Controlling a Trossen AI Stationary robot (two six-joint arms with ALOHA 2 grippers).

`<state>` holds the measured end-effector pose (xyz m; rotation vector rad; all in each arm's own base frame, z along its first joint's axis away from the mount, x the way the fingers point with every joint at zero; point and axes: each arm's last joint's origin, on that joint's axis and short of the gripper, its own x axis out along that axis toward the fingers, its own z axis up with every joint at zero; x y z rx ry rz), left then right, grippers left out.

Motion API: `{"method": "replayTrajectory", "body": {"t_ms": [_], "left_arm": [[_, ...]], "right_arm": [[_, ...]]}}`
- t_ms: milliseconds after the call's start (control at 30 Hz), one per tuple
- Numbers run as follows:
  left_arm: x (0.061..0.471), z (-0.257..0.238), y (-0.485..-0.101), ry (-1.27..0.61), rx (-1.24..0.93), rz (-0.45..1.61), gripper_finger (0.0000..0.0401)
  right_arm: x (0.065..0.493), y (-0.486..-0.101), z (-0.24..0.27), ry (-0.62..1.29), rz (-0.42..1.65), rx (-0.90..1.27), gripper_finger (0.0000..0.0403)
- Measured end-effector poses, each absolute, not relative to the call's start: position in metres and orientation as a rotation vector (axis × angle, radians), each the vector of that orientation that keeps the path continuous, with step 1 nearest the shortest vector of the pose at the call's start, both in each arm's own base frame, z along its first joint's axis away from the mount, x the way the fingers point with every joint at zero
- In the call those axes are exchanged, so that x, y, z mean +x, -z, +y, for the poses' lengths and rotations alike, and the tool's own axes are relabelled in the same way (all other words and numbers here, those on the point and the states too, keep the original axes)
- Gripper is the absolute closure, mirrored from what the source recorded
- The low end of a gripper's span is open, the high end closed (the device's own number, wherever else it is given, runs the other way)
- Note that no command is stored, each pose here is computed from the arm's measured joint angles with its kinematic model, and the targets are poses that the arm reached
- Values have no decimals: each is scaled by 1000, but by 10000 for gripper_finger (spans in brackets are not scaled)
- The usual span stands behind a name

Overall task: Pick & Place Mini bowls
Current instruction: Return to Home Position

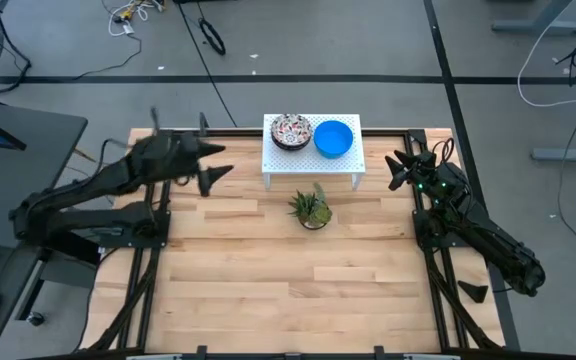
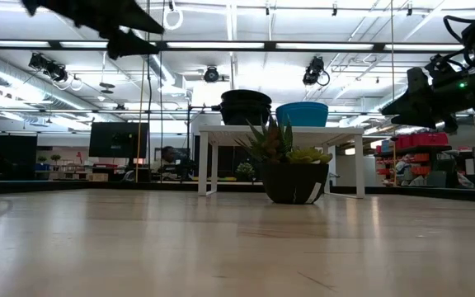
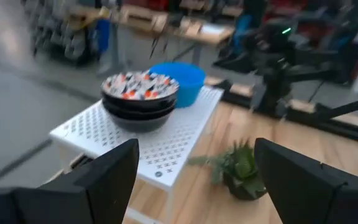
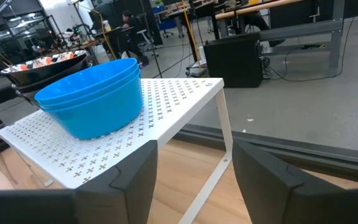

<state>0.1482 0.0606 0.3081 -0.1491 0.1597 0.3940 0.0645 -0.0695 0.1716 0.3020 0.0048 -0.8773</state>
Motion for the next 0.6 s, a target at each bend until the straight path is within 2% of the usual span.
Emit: {"method": "replayTrajectory", "body": {"t_ms": [133,367,600], "left_arm": [[125,46,-283,-315,-50,57,78],[101,34,-247,-288,23,-38,78],[86,26,-231,-237,71,-157,78]], "right_arm": [[64,-172,-69,877,5,302,192],[64,-172,-69,877,5,302,192],[64,-172,-69,877,5,302,192]]}}
